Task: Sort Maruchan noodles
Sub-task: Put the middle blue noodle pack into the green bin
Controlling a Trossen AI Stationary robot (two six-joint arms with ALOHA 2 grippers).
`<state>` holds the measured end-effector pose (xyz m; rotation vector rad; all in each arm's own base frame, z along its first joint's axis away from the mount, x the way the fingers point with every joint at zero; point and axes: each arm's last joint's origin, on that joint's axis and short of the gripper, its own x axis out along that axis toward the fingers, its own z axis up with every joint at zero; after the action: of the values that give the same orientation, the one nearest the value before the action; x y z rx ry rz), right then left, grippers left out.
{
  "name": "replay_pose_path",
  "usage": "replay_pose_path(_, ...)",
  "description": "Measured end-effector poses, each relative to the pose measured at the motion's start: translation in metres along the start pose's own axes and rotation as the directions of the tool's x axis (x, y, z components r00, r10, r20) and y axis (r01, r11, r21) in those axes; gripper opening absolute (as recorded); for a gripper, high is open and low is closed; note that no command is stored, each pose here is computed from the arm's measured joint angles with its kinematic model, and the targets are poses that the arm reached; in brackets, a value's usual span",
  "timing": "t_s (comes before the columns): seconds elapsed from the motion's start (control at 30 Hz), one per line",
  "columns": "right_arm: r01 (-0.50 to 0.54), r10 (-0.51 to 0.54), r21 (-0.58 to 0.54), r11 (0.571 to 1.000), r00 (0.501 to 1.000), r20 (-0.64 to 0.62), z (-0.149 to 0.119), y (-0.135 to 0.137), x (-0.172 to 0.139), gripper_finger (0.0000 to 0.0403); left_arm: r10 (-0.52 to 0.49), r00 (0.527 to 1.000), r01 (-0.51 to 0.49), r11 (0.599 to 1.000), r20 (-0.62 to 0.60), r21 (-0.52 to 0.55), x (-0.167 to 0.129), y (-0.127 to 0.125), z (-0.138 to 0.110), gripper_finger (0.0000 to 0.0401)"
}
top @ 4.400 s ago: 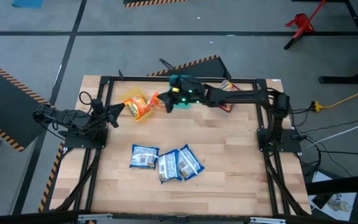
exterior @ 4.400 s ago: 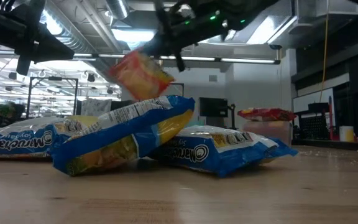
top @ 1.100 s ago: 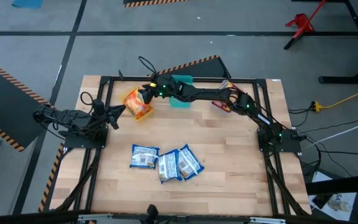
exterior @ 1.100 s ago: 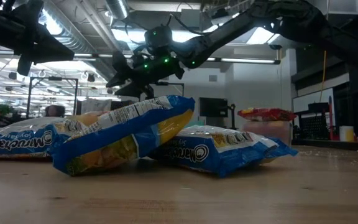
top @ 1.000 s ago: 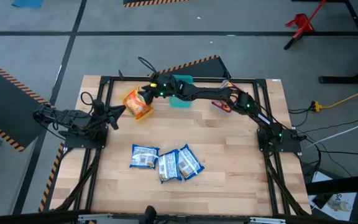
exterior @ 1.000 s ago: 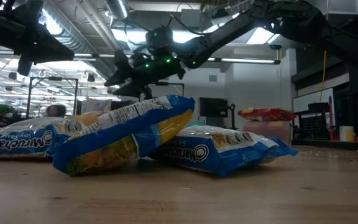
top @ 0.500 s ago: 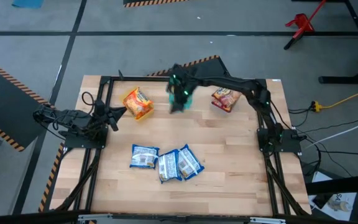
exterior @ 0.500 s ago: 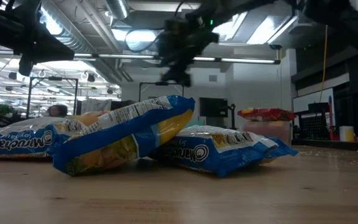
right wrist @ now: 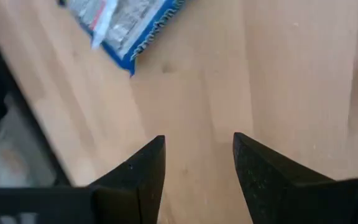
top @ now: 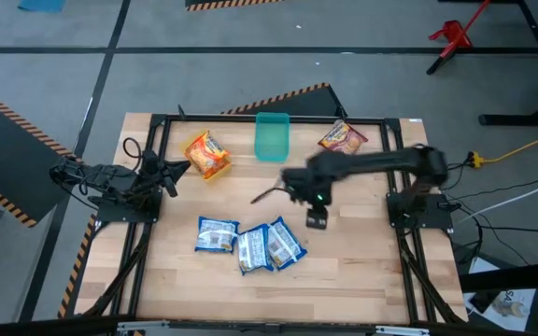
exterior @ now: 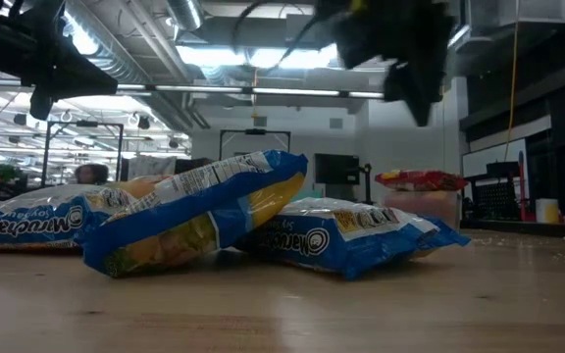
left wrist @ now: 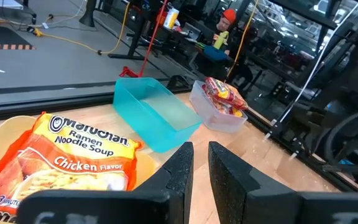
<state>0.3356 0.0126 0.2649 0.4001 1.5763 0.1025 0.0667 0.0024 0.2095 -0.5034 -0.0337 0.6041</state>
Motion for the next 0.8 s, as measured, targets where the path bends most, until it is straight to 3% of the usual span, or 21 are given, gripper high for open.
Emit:
replay_pose_path(0.1,0.042,-0.056,0.084,0.996,0.984,0.169,-0.028,0.012,0.013,0.0172,0.000,1.000,0.000,1.000,0.000,-0.001,0.000,0.000,0.000,0.0044)
replay_pose_path(0.17,0.004,-0.057,0.154,0.988,0.938,0.342,-0.035,0.016,0.027,0.0172,0.000,1.000,0.000,1.000,0.001,-0.006,0.000,0.000,0.000,0.0044)
replay_pose_path(0.27,-0.115,-0.010,0.172,0.978,0.803,0.596,-0.035,0.020,0.045,0.0174,0.010,1.000,-0.009,1.000,0.008,-0.021,0.000,0.000,0.000,0.0044)
replay_pose_path(0.33,-0.186,0.030,0.147,0.971,0.712,0.702,-0.031,0.020,0.056,0.0177,0.017,1.000,-0.017,0.999,0.020,-0.033,0.000,0.000,0.001,0.0044)
replay_pose_path(0.43,-0.224,0.074,0.087,0.971,0.620,0.781,-0.025,0.018,0.070,0.0179,0.023,0.999,-0.019,0.997,0.046,-0.077,0.000,-0.001,0.004,0.0044)
replay_pose_path(0.53,-0.188,-0.010,0.141,0.972,0.568,0.823,-0.019,0.012,0.083,0.0173,0.034,0.998,-0.030,0.998,0.059,-0.063,0.000,-0.001,0.004,0.0044)
replay_pose_path(0.67,-0.193,-0.075,0.211,0.958,0.542,0.837,-0.011,0.009,0.095,0.0158,0.054,0.996,-0.052,0.998,0.071,-0.028,0.000,0.000,0.005,0.0044)
replay_pose_path(0.8,-0.229,-0.039,0.179,0.957,0.510,0.859,-0.002,0.011,0.103,0.0159,0.065,0.995,-0.063,0.998,0.078,-0.032,0.000,0.000,0.005,0.0044)
